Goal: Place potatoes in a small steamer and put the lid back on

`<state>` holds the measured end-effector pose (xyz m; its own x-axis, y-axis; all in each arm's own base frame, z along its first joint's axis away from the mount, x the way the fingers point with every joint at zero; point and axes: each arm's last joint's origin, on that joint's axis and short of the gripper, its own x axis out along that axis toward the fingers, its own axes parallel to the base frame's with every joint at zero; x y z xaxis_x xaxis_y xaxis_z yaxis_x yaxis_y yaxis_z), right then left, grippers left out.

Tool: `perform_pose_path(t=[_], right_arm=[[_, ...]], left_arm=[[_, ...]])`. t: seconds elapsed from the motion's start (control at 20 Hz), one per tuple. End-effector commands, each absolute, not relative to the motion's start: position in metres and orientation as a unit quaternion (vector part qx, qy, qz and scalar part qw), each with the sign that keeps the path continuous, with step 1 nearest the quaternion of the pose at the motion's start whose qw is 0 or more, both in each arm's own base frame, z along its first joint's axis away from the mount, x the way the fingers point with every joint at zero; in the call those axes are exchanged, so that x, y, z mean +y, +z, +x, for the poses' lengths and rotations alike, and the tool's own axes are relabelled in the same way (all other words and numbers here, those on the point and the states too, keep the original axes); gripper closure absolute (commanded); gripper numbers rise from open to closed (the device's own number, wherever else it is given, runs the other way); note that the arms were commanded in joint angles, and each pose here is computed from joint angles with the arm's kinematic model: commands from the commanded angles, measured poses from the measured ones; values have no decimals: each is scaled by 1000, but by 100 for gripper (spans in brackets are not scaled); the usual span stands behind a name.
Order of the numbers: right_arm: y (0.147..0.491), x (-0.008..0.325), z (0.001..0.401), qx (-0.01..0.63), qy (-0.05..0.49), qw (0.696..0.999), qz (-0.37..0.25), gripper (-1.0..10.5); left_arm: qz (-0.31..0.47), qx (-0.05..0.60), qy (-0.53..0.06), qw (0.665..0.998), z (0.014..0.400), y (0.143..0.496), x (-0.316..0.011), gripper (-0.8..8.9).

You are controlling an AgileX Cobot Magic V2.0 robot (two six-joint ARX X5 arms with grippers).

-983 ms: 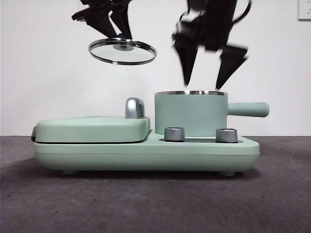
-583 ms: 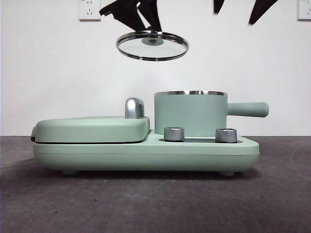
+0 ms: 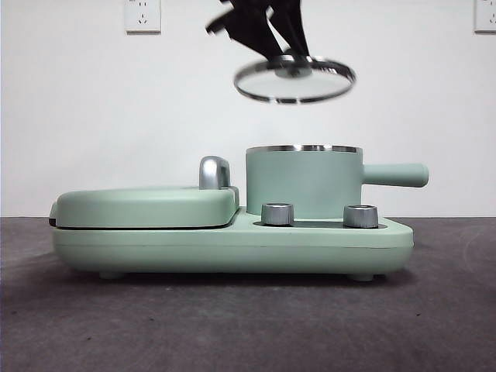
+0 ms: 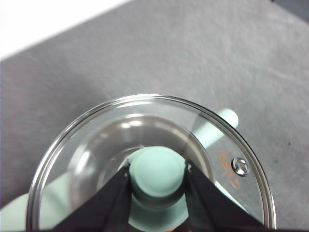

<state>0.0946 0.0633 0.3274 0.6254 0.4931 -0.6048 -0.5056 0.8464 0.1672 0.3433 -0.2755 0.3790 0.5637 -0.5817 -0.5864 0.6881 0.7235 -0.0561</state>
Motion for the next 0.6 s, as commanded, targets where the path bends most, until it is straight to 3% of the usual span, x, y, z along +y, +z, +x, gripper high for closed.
perform_pose_path(t=[0.05,0.6], right_arm=[[320,54,78,320,273,907,34,514],[317,30,41,279,267,917,98,514]], left_arm=[[95,278,-372,880,350,373,-289,799],[148,270,-385,870,366,345,-301,799]])
